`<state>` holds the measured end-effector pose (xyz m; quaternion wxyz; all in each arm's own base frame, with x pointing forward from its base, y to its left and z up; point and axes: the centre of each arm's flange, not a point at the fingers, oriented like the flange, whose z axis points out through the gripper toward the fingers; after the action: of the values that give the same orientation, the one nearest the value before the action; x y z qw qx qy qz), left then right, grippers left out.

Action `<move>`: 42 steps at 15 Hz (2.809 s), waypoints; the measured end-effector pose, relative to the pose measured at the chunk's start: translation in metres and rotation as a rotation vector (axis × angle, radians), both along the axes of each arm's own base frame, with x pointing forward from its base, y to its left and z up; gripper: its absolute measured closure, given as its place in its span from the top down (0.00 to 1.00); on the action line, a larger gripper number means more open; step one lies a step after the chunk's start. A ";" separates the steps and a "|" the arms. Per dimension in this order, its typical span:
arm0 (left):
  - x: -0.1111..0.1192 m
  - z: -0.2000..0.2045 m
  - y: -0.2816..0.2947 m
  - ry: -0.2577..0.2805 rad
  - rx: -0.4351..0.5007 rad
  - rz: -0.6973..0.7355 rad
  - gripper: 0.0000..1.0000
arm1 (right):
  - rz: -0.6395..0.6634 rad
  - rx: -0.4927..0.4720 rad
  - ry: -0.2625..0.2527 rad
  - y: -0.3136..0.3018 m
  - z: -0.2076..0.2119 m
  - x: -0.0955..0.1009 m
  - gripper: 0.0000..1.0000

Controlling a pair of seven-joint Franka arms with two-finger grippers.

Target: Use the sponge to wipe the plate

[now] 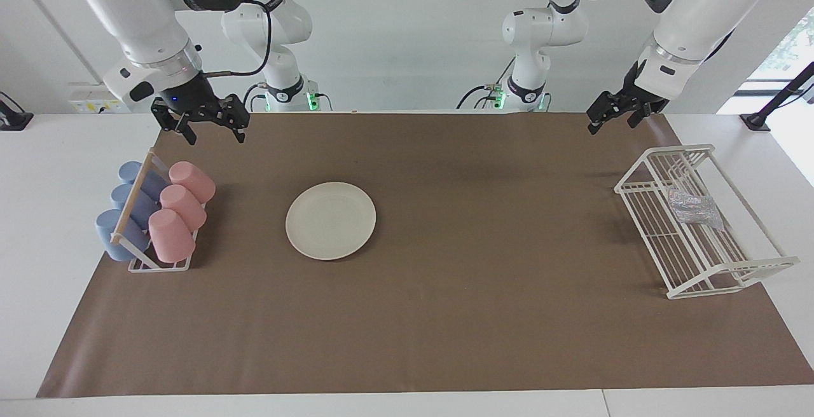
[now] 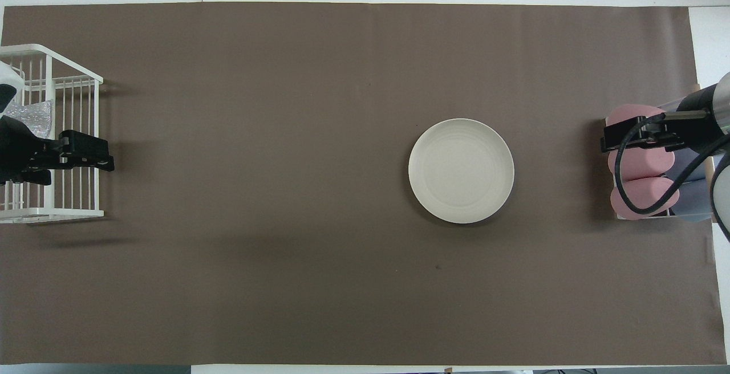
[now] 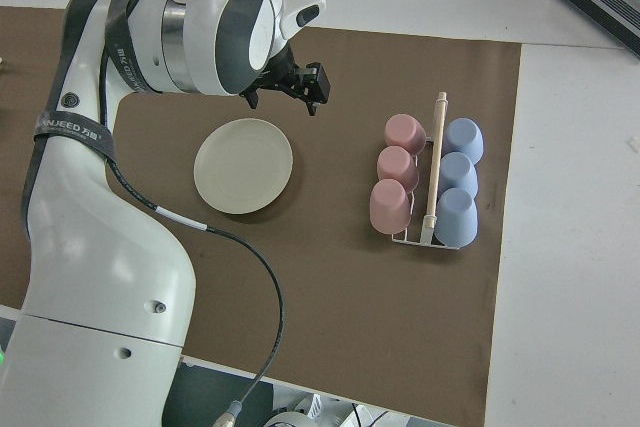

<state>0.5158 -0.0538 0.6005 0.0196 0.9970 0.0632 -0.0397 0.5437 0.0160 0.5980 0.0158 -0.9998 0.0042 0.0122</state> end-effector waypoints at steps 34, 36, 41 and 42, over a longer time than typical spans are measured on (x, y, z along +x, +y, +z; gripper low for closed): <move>0.097 -0.183 0.049 -0.094 0.843 -0.076 0.61 | -1.199 -0.098 0.047 0.215 0.007 -0.067 1.00; 0.097 -0.184 0.048 -0.099 0.840 -0.077 0.40 | -1.208 -0.102 0.049 0.215 0.005 -0.069 1.00; 0.097 -0.185 0.047 -0.107 0.836 -0.079 0.04 | -1.285 -0.073 0.099 0.219 0.006 -0.070 1.00; 0.097 -0.185 0.047 -0.107 0.836 -0.080 0.04 | -1.292 -0.069 0.106 0.220 0.006 -0.070 1.00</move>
<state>0.6131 -0.0072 0.4158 -0.3848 0.9215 0.0342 0.0405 0.4734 0.2359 0.6037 -0.0123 -0.7939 0.6059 0.0493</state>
